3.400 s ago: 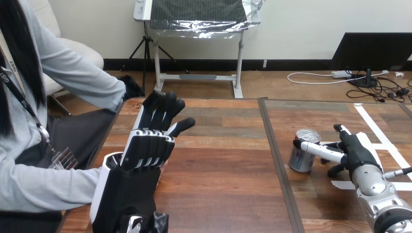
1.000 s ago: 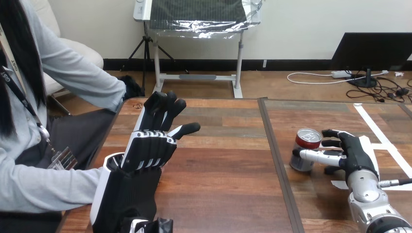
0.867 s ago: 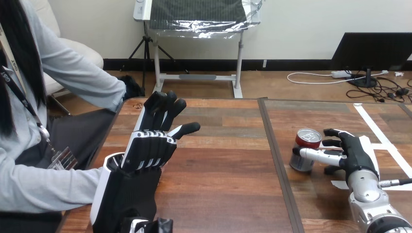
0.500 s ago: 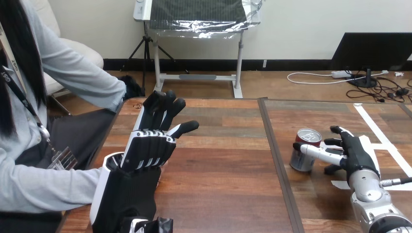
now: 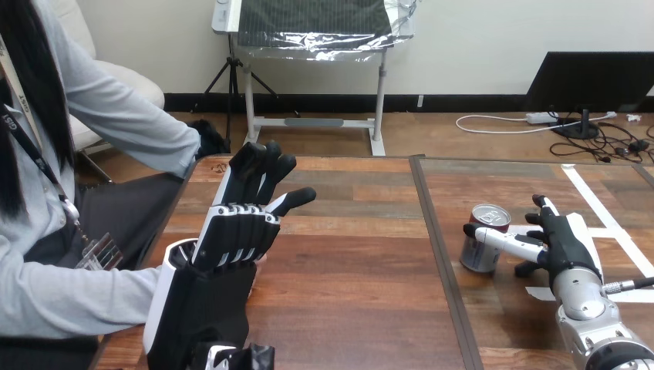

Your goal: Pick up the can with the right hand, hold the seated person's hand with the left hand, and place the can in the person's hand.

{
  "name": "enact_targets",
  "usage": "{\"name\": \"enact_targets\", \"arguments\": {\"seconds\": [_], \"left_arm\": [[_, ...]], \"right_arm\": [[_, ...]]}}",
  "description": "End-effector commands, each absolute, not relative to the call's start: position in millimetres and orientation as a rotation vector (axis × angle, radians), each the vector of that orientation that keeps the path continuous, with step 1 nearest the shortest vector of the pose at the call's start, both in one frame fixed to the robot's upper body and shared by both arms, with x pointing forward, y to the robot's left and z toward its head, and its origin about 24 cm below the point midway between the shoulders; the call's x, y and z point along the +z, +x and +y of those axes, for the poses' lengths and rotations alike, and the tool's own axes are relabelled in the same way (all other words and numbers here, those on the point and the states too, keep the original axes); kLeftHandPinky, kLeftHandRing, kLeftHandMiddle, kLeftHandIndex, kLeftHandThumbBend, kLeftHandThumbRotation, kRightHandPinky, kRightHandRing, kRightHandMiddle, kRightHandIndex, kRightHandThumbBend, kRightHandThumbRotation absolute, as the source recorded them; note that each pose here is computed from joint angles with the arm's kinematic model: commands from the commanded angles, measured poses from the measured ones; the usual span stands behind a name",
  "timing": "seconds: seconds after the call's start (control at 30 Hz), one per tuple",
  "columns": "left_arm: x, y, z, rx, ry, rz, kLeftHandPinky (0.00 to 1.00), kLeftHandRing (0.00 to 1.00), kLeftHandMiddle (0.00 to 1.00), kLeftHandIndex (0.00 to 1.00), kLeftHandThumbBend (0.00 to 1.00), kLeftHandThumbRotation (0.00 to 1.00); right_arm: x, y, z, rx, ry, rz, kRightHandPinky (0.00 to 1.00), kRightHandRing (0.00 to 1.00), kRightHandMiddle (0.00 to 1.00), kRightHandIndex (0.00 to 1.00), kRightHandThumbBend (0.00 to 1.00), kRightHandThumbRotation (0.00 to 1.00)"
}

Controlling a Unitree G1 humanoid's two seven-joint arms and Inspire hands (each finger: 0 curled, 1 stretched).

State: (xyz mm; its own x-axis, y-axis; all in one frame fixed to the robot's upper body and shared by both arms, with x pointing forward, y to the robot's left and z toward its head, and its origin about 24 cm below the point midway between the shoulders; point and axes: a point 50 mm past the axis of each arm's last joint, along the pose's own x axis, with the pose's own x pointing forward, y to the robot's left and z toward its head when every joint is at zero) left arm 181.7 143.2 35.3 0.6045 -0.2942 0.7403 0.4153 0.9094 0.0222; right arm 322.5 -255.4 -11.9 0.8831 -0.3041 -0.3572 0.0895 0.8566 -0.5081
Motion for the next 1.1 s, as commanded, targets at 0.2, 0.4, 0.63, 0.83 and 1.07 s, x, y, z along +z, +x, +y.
{"name": "enact_targets", "arguments": {"seconds": [0.2,0.4,0.63,0.83,1.07], "left_arm": [[45.2,193.4,134.8,-0.411,-0.178,-0.893,0.86,0.96,0.98,0.98,0.82,0.65],[44.9,193.0,134.9,-0.409,-0.174,-0.897,0.86,0.96,0.98,0.98,0.82,0.67],[45.8,194.2,135.0,-0.412,-0.17,-0.905,0.85,0.96,0.98,0.98,0.82,0.67],[45.0,193.6,134.9,-0.409,-0.186,-0.894,0.84,0.95,0.97,0.98,0.83,0.66],[44.8,193.3,134.3,-0.414,-0.194,-0.892,0.84,0.96,0.98,0.98,0.82,0.64]], "right_arm": [[7.1,339.2,-248.3,-0.202,-0.52,0.375,0.66,0.78,0.8,0.99,1.0,0.35],[8.4,340.5,-247.3,-0.2,-0.507,0.371,0.56,0.71,0.75,0.99,1.0,0.35],[10.1,342.1,-245.6,-0.191,-0.499,0.359,0.6,0.78,0.83,0.99,1.0,0.36],[11.4,343.4,-244.0,-0.186,-0.496,0.351,0.65,0.83,0.87,0.98,1.0,0.37],[12.7,345.2,-241.4,-0.182,-0.505,0.35,0.75,0.89,0.93,0.98,1.0,0.37]]}}
